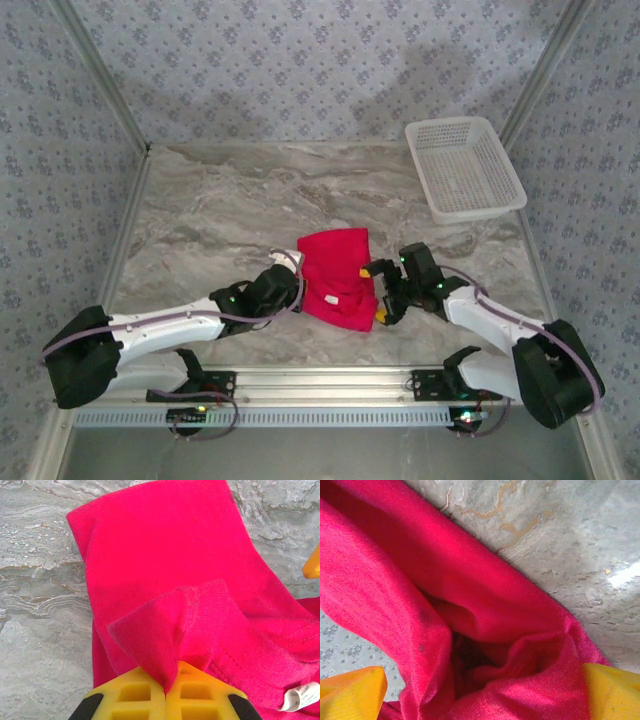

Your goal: Fold the inside-out t-shirt

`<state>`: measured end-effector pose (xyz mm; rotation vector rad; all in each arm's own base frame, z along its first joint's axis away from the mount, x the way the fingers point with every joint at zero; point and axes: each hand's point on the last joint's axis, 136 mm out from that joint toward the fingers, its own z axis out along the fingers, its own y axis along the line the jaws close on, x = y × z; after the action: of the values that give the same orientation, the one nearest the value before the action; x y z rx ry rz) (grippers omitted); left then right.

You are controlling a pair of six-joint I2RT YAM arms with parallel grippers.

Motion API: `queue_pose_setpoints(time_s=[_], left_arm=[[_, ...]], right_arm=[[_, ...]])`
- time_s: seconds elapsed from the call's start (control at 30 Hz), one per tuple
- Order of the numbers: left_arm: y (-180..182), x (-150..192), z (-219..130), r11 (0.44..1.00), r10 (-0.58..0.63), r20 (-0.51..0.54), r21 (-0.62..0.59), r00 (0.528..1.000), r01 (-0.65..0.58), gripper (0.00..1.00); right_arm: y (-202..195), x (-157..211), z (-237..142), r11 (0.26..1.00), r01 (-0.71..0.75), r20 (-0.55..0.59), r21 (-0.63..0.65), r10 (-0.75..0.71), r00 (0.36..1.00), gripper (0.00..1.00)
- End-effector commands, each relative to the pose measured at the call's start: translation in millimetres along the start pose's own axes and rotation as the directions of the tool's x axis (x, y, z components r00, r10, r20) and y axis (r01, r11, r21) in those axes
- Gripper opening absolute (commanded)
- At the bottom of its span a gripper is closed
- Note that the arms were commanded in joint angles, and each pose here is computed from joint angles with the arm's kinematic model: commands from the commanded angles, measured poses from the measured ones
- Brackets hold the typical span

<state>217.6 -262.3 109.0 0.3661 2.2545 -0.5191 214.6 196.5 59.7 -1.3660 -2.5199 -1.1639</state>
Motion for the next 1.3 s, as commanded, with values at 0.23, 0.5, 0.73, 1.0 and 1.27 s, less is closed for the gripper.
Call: queue_pose_setpoints(time_s=[0.23, 0.5, 0.73, 1.0, 1.27], left_arm=[[-4.7, -8.2, -1.0, 1.000, 0.006, 0.014, 0.008, 1.000, -0.006, 0.00], [-9.3, -64.0, -35.2, 0.998, 0.065, 0.152, -0.015, 0.986, -0.063, 0.00], [-23.1, -195.0, -65.9, 0.982, 0.175, 0.358, 0.000, 0.917, -0.188, 0.00], [-24.9, -316.9, -89.1, 0.918, 0.372, 0.555, -0.104, 0.744, -0.382, 0.00], [-28.0, -217.2, -59.6, 0.895, 0.368, 0.525, 0.022, 0.767, -0.445, 0.00]], right_arm=[[19.8, -2.8, 16.9, 0.999, 0.028, -0.016, -0.025, -0.028, 0.999, 0.42], [91.4, 11.9, -20.9, 0.965, 0.244, -0.010, -0.098, -0.246, 0.969, 0.00], [252.2, 13.4, -107.2, 0.815, 0.484, 0.107, -0.318, -0.476, 0.873, 0.00], [364.4, 19.4, -158.1, 0.647, 0.632, 0.173, -0.426, -0.628, 0.759, 0.00], [244.4, 18.5, -86.3, 0.743, 0.599, 0.053, -0.299, -0.614, 0.788, 0.00]])
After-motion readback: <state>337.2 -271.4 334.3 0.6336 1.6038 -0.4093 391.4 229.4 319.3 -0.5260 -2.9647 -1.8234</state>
